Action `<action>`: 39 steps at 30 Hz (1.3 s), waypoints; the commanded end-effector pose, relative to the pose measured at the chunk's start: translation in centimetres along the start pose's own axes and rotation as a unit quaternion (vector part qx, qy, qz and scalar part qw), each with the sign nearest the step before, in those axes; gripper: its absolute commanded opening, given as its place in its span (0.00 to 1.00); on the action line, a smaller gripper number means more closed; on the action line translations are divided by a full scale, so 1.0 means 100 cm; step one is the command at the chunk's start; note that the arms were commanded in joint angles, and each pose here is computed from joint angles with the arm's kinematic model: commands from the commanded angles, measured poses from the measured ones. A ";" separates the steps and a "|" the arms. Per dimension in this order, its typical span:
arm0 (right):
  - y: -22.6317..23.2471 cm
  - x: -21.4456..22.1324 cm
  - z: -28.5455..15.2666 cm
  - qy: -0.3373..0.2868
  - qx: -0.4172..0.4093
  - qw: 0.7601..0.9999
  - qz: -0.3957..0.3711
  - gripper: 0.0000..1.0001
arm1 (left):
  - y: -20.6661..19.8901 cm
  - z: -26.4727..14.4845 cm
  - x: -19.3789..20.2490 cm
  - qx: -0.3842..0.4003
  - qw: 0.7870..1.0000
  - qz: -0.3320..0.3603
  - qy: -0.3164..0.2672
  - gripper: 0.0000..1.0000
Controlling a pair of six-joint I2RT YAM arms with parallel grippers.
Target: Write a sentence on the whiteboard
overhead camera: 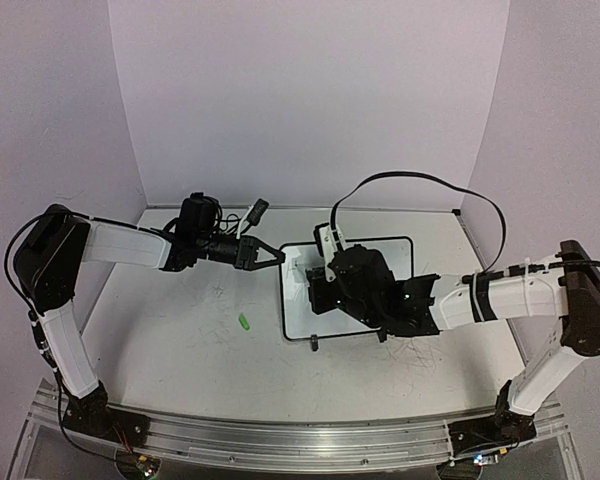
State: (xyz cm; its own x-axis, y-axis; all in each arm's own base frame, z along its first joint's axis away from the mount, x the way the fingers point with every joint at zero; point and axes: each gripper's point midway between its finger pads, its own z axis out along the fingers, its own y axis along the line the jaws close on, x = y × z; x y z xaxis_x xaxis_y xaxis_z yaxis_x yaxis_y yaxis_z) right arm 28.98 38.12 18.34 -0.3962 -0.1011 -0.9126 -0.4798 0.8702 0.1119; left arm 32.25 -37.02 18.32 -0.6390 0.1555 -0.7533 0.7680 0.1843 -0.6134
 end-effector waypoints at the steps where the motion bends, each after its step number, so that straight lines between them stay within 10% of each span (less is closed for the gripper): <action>1: -0.005 0.005 -0.005 0.008 0.008 1.000 0.002 0.00 | -0.027 -0.004 -0.011 0.033 0.999 0.020 -0.006 0.00; 39: 0.000 -0.015 -0.024 -0.030 -0.022 0.999 0.028 0.00 | -0.028 -0.004 -0.010 0.032 0.999 0.019 -0.005 0.00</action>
State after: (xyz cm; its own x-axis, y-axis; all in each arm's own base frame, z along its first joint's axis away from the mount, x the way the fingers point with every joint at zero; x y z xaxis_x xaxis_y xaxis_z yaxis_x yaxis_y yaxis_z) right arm 27.04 36.90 19.66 -0.3995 -0.0603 -0.9147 -0.4975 0.8524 0.1611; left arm 32.14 -37.04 18.37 -0.6385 0.1576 -0.7533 0.7687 0.1781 -0.6143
